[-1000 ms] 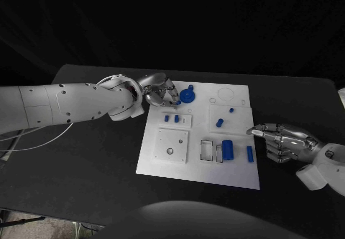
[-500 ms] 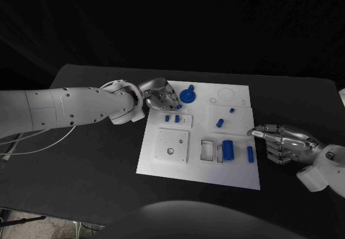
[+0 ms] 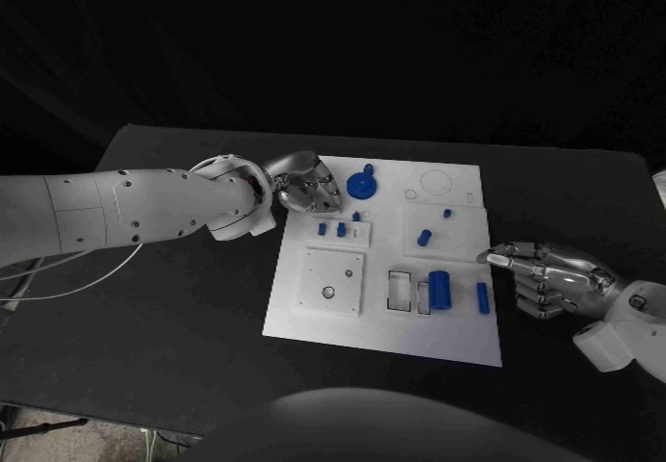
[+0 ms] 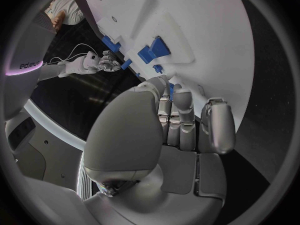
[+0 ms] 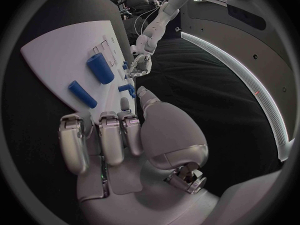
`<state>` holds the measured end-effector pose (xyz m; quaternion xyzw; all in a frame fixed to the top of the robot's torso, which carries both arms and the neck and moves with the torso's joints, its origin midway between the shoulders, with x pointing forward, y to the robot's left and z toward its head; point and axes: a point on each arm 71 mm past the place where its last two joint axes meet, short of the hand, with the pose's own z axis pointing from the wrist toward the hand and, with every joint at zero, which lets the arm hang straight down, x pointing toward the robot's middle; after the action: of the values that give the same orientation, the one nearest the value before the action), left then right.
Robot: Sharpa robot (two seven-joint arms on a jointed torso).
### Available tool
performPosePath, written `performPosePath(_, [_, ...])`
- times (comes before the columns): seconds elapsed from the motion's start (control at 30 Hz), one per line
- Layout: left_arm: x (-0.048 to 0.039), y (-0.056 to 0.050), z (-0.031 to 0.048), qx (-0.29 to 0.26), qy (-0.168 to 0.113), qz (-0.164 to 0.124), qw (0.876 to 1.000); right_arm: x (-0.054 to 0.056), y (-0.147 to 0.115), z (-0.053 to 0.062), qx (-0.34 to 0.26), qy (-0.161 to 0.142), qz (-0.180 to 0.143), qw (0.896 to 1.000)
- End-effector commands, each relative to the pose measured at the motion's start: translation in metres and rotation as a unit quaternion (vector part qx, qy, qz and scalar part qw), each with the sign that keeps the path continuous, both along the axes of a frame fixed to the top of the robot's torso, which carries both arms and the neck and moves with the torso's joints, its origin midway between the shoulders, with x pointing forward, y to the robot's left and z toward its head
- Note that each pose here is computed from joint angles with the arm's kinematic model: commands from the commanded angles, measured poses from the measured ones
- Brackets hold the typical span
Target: Assemble the parts on the task board
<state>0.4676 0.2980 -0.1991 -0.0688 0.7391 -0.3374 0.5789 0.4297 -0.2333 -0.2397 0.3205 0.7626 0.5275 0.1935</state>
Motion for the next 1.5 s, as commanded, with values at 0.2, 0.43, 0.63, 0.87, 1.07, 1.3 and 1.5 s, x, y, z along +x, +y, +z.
performPosePath(0.2, [0.0014,0.001,-0.0008,-0.001,0.004,-0.001,1.000,-0.002,0.001,-0.001,0.003,0.004,0.006,1.000])
performPosePath(0.43, [0.0009,-0.001,0.0037,-0.007,-0.027,-0.004,1.000,-0.002,0.001,-0.001,0.003,0.002,0.003,1.000])
performPosePath(0.63, [-0.0017,-0.013,0.0250,-0.014,-0.089,-0.032,0.995,-0.002,0.000,0.000,0.003,-0.002,-0.004,1.000])
performPosePath(0.87, [0.0012,-0.043,0.0840,0.079,-0.215,-0.122,0.966,-0.003,0.001,0.008,0.007,-0.016,-0.008,1.000])
performPosePath(1.07, [-0.0006,-0.082,0.1162,0.242,-0.294,-0.219,0.898,-0.001,0.001,0.018,0.004,-0.030,-0.010,0.999])
performPosePath(1.3, [0.0061,-0.117,0.1116,0.389,-0.253,-0.286,0.839,0.000,0.004,0.020,0.001,-0.028,0.000,1.000])
performPosePath(1.5, [0.0129,-0.124,0.1068,0.440,-0.230,-0.297,0.816,0.000,0.005,0.020,0.000,-0.024,0.006,1.000])
